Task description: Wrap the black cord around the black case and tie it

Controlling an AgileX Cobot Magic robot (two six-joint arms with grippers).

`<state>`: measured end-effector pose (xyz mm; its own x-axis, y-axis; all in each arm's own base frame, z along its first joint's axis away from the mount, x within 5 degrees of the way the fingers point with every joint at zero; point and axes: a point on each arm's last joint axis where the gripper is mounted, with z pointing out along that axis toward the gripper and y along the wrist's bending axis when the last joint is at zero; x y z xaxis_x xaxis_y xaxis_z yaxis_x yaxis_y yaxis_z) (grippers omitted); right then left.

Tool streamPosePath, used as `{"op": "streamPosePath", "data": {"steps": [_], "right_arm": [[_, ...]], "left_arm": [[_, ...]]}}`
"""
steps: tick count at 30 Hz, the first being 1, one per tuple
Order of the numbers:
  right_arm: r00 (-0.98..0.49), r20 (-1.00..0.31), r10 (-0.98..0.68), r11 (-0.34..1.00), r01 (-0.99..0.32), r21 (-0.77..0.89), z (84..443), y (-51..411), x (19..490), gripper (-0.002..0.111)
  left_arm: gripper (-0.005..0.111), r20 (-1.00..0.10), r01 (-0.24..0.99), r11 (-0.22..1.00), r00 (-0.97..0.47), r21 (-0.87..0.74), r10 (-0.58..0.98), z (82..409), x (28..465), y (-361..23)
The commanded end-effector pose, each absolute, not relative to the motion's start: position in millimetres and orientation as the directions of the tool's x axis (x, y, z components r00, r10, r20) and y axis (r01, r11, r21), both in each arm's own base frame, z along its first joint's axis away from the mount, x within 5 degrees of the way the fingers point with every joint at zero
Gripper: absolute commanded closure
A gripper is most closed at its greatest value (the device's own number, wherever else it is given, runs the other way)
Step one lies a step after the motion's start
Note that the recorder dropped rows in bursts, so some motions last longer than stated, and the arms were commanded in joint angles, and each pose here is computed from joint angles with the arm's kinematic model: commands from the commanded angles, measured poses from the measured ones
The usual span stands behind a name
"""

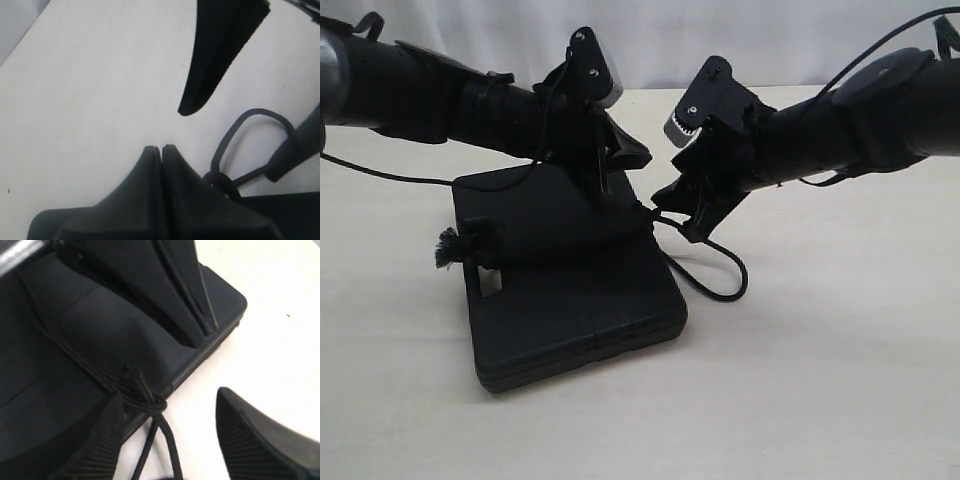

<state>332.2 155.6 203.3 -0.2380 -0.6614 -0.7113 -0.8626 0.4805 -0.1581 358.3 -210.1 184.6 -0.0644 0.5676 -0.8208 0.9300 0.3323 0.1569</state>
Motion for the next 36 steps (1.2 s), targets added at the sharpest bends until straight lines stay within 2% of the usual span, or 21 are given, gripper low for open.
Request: {"op": "streamPosePath", "data": {"steps": [1, 3, 6, 11, 17, 19, 24, 29, 33, 36], "right_arm": [[-0.204, -0.691, -0.693, 0.414, -0.898, -0.150, 199, 157, 327, 0.055], [-0.179, -0.674, -0.717, 0.378, -0.912, -0.160, 191, 158, 328, 0.055], [-0.193, -0.669, -0.718, 0.405, -0.898, -0.174, 182, 157, 334, 0.055], [-0.145, -0.724, -0.675, 0.350, -0.926, -0.141, 183, 166, 333, 0.055], [-0.129, -0.727, -0.675, 0.361, -0.917, -0.172, 183, 172, 334, 0.055], [-0.122, -0.722, -0.681, 0.365, -0.911, -0.190, 183, 179, 332, 0.055], [-0.105, -0.666, -0.739, 0.418, -0.847, -0.330, 182, 194, 333, 0.055], [-0.096, -0.634, -0.767, 0.400, -0.844, -0.357, 171, 205, 330, 0.055], [-0.139, -0.598, -0.789, 0.446, -0.800, -0.402, 161, 199, 338, 0.056], [-0.163, -0.595, -0.787, 0.473, -0.779, -0.412, 160, 197, 340, 0.063]], "left_arm": [[0.107, -0.812, 0.930, 0.327, -0.057, 0.168, 0.581, 189, 358, -207], [0.107, -0.811, 0.925, 0.342, -0.069, 0.166, 0.581, 190, 361, -202], [0.107, -0.815, 0.889, 0.431, -0.131, 0.156, 0.564, 197, 369, -187], [0.107, -0.831, 0.748, 0.658, -0.311, 0.085, 0.460, 213, 380, -147], [0.107, -0.810, 0.623, 0.771, -0.383, 0.129, 0.445, 215, 372, -94], [0.107, -0.815, 0.546, 0.827, -0.413, 0.135, 0.406, 219, 376, -76], [0.107, -0.834, 0.548, 0.833, -0.425, 0.072, 0.351, 221, 377, -55], [0.107, -0.841, 0.563, 0.825, -0.425, 0.044, 0.334, 221, 376, -52], [0.107, -0.844, 0.574, 0.818, -0.423, 0.032, 0.329, 221, 376, -54], [0.107, -0.844, 0.574, 0.818, -0.423, 0.032, 0.329, 221, 376, -54]]}}
